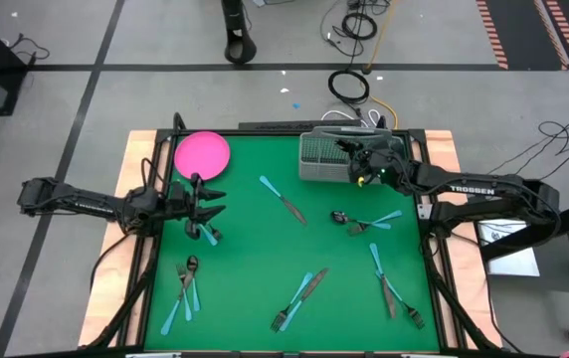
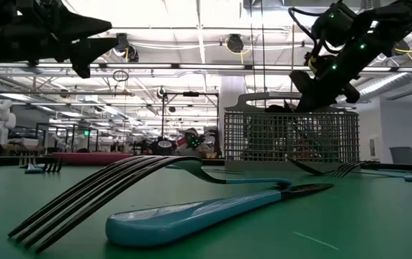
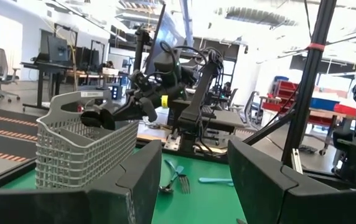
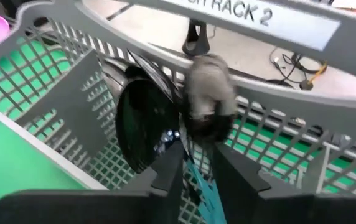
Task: Sort silverware
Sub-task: Put the top left black spoon into the cutlery rack with the other black spoons, then put the bottom black spoon into the cutlery rack with the other black spoons
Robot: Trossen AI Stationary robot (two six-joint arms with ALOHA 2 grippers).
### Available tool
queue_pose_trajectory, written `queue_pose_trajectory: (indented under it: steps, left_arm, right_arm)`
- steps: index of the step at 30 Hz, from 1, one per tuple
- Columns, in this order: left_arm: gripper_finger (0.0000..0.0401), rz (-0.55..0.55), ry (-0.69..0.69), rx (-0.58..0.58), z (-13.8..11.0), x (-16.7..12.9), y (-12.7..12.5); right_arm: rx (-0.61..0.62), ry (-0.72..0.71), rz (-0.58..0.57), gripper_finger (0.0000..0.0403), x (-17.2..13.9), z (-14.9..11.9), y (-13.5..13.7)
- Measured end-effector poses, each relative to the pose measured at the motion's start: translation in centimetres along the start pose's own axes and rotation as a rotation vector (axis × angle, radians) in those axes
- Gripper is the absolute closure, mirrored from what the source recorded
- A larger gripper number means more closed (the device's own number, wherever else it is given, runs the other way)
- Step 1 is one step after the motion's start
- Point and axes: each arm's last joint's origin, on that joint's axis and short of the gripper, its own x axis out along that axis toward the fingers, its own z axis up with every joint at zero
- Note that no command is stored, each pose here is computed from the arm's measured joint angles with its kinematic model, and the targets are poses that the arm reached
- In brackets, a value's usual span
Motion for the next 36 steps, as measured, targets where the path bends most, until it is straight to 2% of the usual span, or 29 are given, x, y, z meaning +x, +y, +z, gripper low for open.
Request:
queue_pose_trajectory:
  steps: [9, 15, 19, 21, 27, 36]
  left_arm:
    - [0.0214, -0.004, -0.007, -0.021, 0.1, 0.0, 0.0]
    - [0.0214, -0.001, 0.018, -0.023, -0.1, 0.0, 0.0]
    - [0.0214, 0.017, 0.114, -0.013, -0.6, 0.3, 0.0]
    - [0.0214, 0.041, 0.155, -0.007, -0.5, 0.5, 0.1]
    - [0.0214, 0.113, 0.305, 0.011, -0.4, 0.9, 0.2]
    - [0.0214, 0.247, 0.522, -0.118, 0.2, 1.0, 0.1]
  right_arm:
    - [-0.035, -0.013, 0.006, 0.0291, -0.6, 0.3, -0.3]
    - [-0.016, -0.107, 0.046, 0.0289, -2.6, 1.5, -1.2]
    - [0.041, -0.211, 0.105, 0.0289, -4.6, 2.6, -1.7]
    - [0.073, -0.263, 0.175, 0.0289, -5.6, 3.1, -1.6]
    - [0.077, -0.385, 0.551, 0.0289, -8.0, 4.4, 0.1]
    - [0.023, -0.349, 0.728, 0.0289, -8.4, 3.3, 3.4]
